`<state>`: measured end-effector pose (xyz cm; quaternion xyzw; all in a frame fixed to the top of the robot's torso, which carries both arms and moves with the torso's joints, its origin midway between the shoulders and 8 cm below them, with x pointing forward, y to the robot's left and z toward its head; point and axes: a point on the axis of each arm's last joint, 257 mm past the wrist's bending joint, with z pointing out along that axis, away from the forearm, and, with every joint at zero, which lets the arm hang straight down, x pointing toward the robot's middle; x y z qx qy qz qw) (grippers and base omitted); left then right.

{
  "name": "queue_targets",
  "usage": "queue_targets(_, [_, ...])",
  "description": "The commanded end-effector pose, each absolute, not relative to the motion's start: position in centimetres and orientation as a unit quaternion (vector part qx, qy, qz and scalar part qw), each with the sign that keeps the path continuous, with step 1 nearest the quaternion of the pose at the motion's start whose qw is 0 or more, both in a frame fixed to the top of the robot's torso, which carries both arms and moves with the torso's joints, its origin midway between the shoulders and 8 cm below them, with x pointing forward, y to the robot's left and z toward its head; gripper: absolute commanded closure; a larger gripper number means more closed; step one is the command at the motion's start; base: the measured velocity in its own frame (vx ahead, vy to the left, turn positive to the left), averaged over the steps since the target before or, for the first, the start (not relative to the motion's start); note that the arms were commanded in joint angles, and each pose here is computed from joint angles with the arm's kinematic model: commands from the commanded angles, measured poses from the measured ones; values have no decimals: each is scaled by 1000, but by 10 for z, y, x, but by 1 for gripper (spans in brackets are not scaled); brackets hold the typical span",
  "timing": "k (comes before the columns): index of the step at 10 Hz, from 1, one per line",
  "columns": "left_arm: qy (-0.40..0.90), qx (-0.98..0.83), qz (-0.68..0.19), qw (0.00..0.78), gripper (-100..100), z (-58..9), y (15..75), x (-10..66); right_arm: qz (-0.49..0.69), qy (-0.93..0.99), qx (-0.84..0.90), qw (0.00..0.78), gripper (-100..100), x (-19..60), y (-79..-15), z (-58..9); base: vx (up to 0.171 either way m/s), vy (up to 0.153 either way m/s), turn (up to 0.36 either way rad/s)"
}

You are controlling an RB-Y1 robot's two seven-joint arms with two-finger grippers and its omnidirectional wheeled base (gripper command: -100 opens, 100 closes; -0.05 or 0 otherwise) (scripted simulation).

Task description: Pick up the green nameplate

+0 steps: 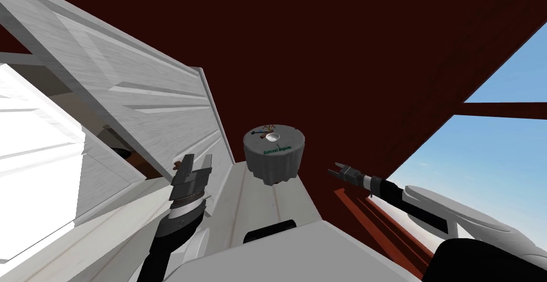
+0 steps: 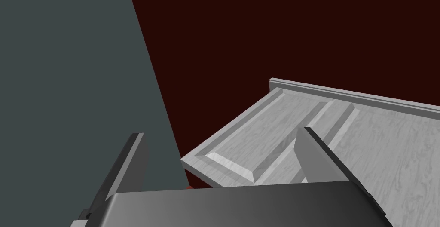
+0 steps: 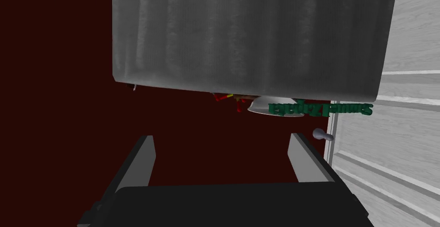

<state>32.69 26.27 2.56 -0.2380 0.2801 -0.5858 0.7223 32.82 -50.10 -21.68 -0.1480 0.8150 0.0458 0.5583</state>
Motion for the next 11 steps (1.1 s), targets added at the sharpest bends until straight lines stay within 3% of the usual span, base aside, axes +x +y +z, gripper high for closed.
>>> queue_targets(1, [280,-238,-586,722,0,26,263,327,32,821,-170,545,-100,329,-509,-214,19,116,-7])
queue_targets(11, [280,-238,-586,722,0,26,263,327,-77,849,-295,432,-100,326,-590,-199,31,126,17])
